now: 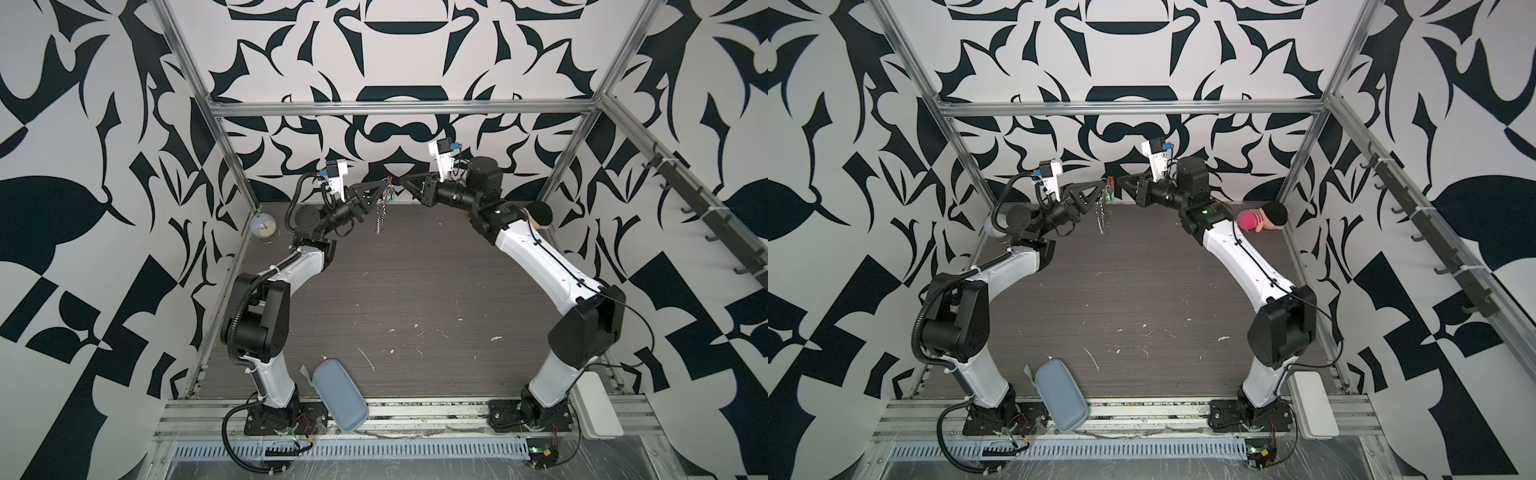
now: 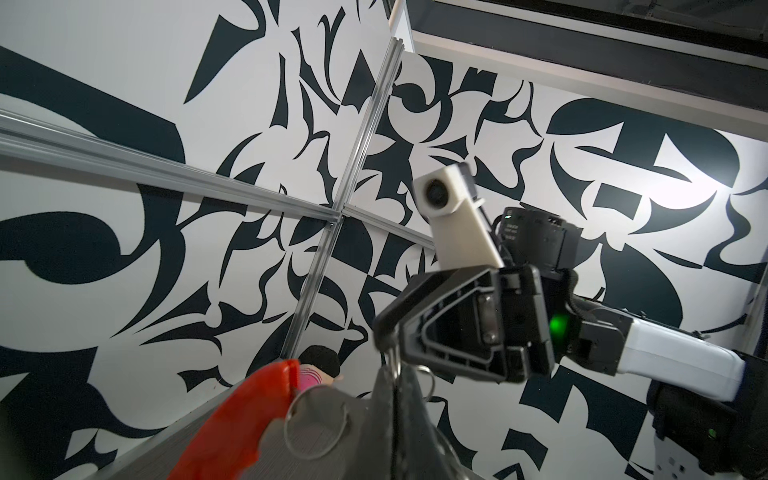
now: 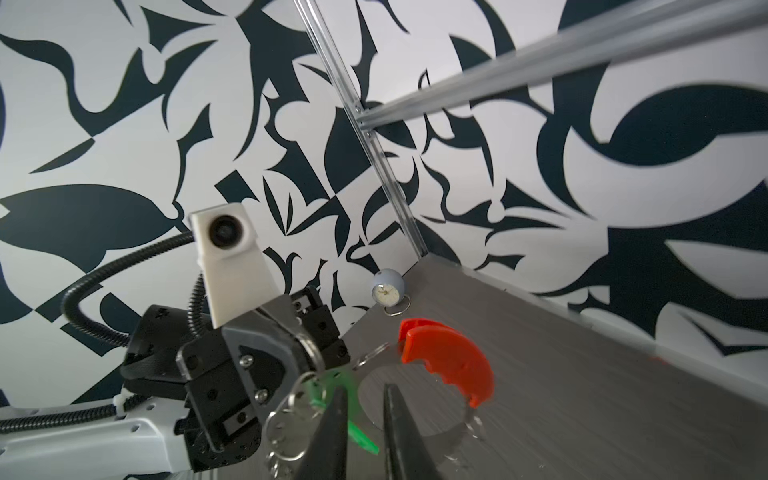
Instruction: Put the keys on the keyring
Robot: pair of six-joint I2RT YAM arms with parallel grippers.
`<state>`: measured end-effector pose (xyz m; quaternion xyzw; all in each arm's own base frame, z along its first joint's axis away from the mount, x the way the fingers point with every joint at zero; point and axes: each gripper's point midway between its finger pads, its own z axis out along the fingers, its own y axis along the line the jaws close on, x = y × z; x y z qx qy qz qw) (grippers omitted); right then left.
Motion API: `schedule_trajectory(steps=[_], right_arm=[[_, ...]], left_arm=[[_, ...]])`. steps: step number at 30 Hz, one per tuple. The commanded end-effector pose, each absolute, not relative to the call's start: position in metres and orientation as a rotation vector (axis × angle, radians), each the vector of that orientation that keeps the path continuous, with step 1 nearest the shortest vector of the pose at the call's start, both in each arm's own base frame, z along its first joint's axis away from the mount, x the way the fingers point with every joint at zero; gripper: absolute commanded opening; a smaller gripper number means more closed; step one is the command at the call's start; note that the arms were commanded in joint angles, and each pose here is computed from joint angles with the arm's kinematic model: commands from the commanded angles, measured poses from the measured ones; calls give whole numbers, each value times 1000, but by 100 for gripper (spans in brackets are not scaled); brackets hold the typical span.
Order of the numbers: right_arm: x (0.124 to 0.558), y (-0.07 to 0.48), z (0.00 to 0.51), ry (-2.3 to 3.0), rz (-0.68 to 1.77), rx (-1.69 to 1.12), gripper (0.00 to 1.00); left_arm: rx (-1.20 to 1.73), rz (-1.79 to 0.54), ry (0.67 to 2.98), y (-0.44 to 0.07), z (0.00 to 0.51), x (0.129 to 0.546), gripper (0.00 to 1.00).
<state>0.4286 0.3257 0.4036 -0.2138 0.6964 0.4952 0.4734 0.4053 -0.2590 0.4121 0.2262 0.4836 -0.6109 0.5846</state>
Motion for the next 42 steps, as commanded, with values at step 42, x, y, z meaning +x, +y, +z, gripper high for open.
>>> schedule_trajectory(steps=[42], right_arm=[[410,316,446,1594,1298,-656,30]], left_arm=[[617,-1492,1047,-270,425,394,0]])
